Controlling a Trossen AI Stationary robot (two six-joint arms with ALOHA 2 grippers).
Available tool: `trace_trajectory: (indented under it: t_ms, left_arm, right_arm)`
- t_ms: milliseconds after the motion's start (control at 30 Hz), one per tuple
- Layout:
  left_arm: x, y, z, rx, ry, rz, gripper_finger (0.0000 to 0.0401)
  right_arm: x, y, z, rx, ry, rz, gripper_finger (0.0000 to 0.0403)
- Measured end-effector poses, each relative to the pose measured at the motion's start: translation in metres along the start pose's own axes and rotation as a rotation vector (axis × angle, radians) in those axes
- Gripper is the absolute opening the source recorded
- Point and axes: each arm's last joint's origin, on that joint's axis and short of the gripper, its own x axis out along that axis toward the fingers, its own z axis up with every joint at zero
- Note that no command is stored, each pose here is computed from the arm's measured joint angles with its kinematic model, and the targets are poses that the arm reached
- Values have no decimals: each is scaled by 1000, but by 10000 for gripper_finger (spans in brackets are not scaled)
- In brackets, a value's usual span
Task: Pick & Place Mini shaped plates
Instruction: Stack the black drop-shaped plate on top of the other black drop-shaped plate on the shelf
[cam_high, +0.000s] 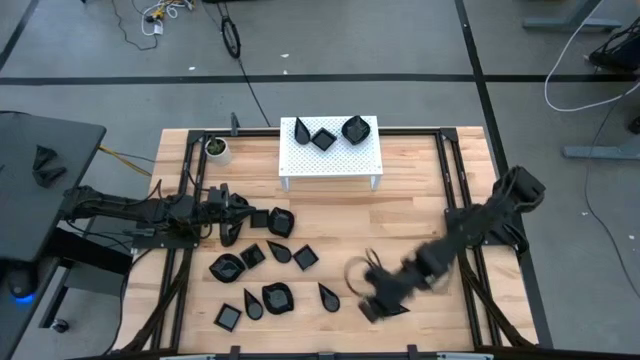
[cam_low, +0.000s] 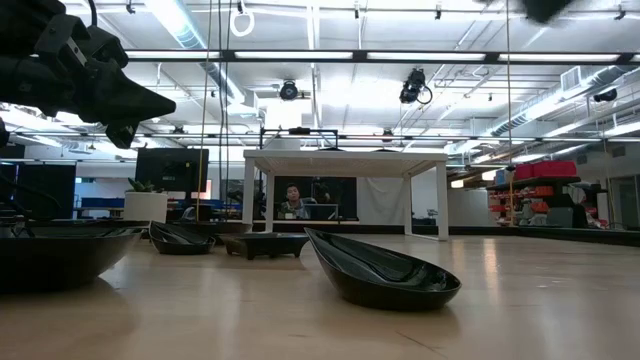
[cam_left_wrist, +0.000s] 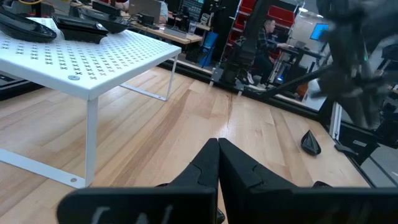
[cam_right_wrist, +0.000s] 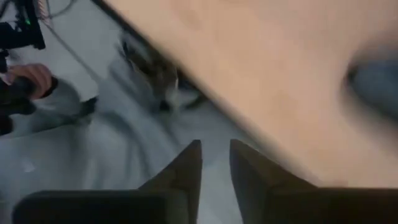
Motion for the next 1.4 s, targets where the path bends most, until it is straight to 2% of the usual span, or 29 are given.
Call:
trace_trajectory:
  t_ms: [133,200,300,367,467,600,733,867,1167,1400]
  left_arm:
    - [0,0,0,6,0,0,7]
    - [0,0,0,10,0,-3,7]
    - [0,0,0,15,4,-1,7]
    - [0,0,-1,26,11,0,7]
    - [0,0,-1,27,10,0,7]
    - [0,0,-1,29,13,2,7]
    - [0,0,-1,29,14,2,7]
    - [0,0,-1,29,14,5,7]
    - [0,0,-1,25,13,5,7]
    - [0,0,-1,22,14,5,7]
  right_arm:
    - [21,-26,-41,256,68,77,126]
    - [28,-45,-53,370,45,27,145]
    - [37,-62,-56,381,28,-39,164]
    - [40,-66,-47,392,0,-46,167]
    - [43,-79,-32,420,-76,-113,162]
    - [41,-87,-23,444,-93,-216,147]
    - [38,-94,-18,426,-152,-280,134]
    - [37,-93,-10,358,-221,-264,128]
    - [29,-86,37,161,-437,-259,125]
    - [16,-91,58,98,-418,-389,125]
